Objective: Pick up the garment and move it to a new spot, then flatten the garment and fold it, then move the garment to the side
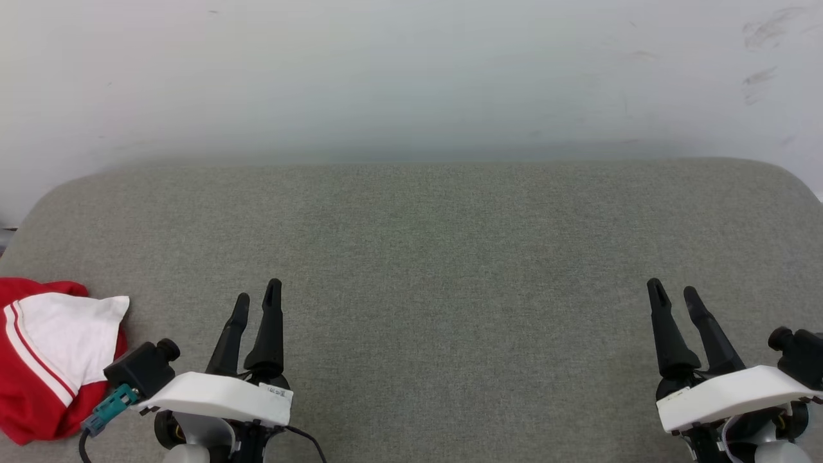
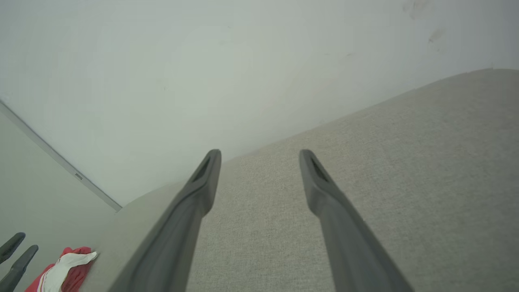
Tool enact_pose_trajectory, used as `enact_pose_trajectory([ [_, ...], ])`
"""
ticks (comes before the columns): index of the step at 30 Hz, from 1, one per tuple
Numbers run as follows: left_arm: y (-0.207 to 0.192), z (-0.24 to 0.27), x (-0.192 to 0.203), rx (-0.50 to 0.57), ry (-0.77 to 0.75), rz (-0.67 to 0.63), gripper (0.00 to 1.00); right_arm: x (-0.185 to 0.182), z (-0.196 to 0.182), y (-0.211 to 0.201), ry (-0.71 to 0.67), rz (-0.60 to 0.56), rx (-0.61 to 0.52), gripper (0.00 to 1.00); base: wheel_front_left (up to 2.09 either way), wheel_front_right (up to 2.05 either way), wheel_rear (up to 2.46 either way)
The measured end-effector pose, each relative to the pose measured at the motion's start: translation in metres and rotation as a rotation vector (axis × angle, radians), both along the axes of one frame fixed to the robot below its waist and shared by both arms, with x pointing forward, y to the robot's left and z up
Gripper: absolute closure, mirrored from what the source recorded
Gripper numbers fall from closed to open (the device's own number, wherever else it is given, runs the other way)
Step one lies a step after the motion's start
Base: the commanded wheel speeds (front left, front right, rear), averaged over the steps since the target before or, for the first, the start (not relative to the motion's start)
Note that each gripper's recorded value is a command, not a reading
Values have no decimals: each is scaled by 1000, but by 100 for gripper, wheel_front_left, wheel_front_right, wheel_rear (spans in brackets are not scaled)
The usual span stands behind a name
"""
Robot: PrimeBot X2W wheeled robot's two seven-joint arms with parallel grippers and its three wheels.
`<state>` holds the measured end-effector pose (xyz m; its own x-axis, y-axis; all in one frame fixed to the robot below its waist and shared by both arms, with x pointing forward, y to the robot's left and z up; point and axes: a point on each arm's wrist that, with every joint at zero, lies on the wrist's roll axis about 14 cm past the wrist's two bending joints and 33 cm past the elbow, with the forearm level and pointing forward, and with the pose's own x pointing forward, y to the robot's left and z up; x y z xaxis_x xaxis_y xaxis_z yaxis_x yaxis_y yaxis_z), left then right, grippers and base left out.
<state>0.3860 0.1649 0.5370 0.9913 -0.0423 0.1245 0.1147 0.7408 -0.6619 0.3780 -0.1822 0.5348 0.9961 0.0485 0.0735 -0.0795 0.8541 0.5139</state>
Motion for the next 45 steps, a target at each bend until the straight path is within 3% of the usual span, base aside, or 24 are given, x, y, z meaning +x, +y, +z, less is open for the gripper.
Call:
enact_pose_trajectory([
  [22,0,-2,-5,348,-33,21,0,-3,6,3,-2,4,-297,0,0,0,0],
  [45,-2,-9,-7,535,-46,25,0,-6,9,2,-2,-6,-481,0,0,0,0],
])
